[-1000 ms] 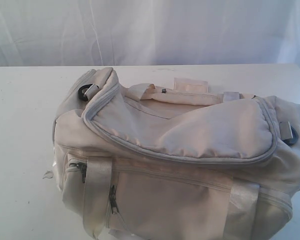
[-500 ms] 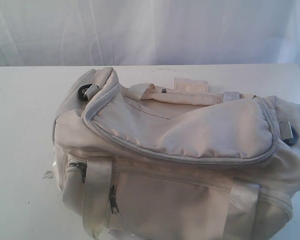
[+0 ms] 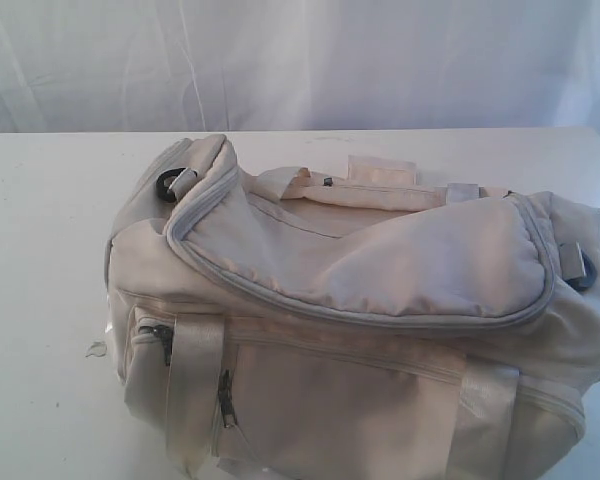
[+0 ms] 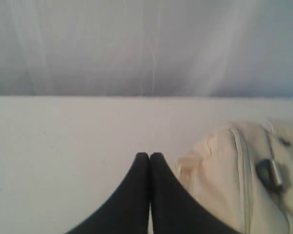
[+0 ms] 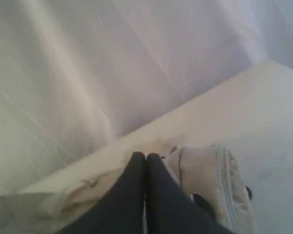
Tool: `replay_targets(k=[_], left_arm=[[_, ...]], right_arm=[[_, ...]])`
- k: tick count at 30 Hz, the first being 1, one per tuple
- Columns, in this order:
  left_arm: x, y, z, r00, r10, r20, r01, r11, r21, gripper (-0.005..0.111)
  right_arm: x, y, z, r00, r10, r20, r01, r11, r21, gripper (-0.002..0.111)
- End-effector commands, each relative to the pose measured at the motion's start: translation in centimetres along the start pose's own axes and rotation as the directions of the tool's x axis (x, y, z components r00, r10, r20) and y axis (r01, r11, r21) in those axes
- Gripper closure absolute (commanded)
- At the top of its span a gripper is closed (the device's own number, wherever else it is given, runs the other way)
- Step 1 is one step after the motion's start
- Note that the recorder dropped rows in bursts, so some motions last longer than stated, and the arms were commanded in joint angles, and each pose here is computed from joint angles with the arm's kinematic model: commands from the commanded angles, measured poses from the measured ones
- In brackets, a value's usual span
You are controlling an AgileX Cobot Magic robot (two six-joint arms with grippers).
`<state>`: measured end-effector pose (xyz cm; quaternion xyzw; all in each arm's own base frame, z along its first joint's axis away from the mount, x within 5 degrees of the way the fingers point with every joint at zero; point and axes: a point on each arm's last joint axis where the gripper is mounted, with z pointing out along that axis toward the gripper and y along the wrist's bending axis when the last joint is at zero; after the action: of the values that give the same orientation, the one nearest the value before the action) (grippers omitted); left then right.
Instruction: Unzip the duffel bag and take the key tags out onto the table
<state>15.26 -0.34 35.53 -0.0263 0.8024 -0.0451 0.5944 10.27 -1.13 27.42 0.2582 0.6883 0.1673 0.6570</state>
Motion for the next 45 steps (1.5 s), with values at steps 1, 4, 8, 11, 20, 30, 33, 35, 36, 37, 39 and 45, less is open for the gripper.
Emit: replay_targets(k=[1, 4, 8, 11, 20, 30, 33, 35, 36, 37, 39, 45], left_arm=[[-2.5, -2.8, 3.5, 0.939, 0.206, -0.274, -0.148, 0.965, 0.218, 0.107], [-4.5, -5.5, 5.4, 0.866, 0.369, -0.338, -0.16, 0.844, 0.511, 0.107], [-6.0, -7.8, 8.8, 0.79, 0.499, -0.355, -0.069, 0.648, 0.758, 0.107], [-6.1, -7.9, 14.1, 0.745, 0.494, -0.449, 0.006, 0.667, 0.745, 0.107], [-4.1, -8.0, 21.1, 0.678, 0.461, -0.573, 0.119, 0.7, 0.704, 0.084], [-0.6, -6.9, 25.5, 0.621, 0.392, -0.678, 0.127, 0.804, 0.581, 0.051], [0.7, -6.3, 25.5, 0.527, 0.43, -0.733, 0.14, 0.806, 0.575, 0.106], [0.5, -5.0, 24.7, 0.453, 0.456, -0.766, 0.051, 0.845, 0.532, 0.107], [0.0, -4.0, 24.1, 0.425, 0.444, -0.789, 0.006, 0.87, 0.493, 0.107], [-0.6, -3.0, 23.5, 0.416, 0.431, -0.801, -0.027, 0.886, 0.463, 0.107], [-2.2, -0.8, 22.2, 0.449, 0.379, -0.809, -0.023, 0.91, 0.413, 0.107], [-3.3, 4.9, 18.9, 0.523, 0.215, -0.825, 0.001, 0.967, 0.253, 0.107]], right_arm=[[-2.0, 2.1, 3.6, 0.956, -0.183, -0.229, 0.195, 0.98, 0.03, 0.108], [-3.4, 3.6, 6.1, 0.886, -0.265, -0.382, 0.288, 0.958, 0.003, 0.108], [-4.9, 5.4, 9.1, 0.768, -0.347, -0.538, 0.373, 0.926, -0.065, 0.108], [-6.2, 6.4, 11.7, 0.663, -0.387, -0.641, 0.423, 0.9, -0.105, 0.108], [-5.3, 5.6, 19.5, 0.455, -0.336, -0.825, 0.452, 0.885, -0.112, 0.086], [-2.1, 3.5, 22.1, 0.356, -0.265, -0.896, 0.431, 0.897, -0.094, 0.037], [-2.0, 3.5, 21.9, 0.339, -0.251, -0.907, 0.421, 0.902, -0.093, 0.037], [-1.9, 3.6, 21.7, 0.319, -0.238, -0.917, 0.41, 0.907, -0.093, 0.037], [-1.8, 3.7, 21.6, 0.314, -0.226, -0.922, 0.391, 0.916, -0.091, 0.037], [-1.7, 3.9, 21.5, 0.314, -0.214, -0.925, 0.368, 0.926, -0.089, 0.037], [-1.6, 4.2, 21.4, 0.314, -0.195, -0.929, 0.323, 0.942, -0.088, 0.037], [-1.5, 4.6, 21.2, 0.3, -0.199, -0.933, 0.291, 0.951, -0.109, 0.037]])
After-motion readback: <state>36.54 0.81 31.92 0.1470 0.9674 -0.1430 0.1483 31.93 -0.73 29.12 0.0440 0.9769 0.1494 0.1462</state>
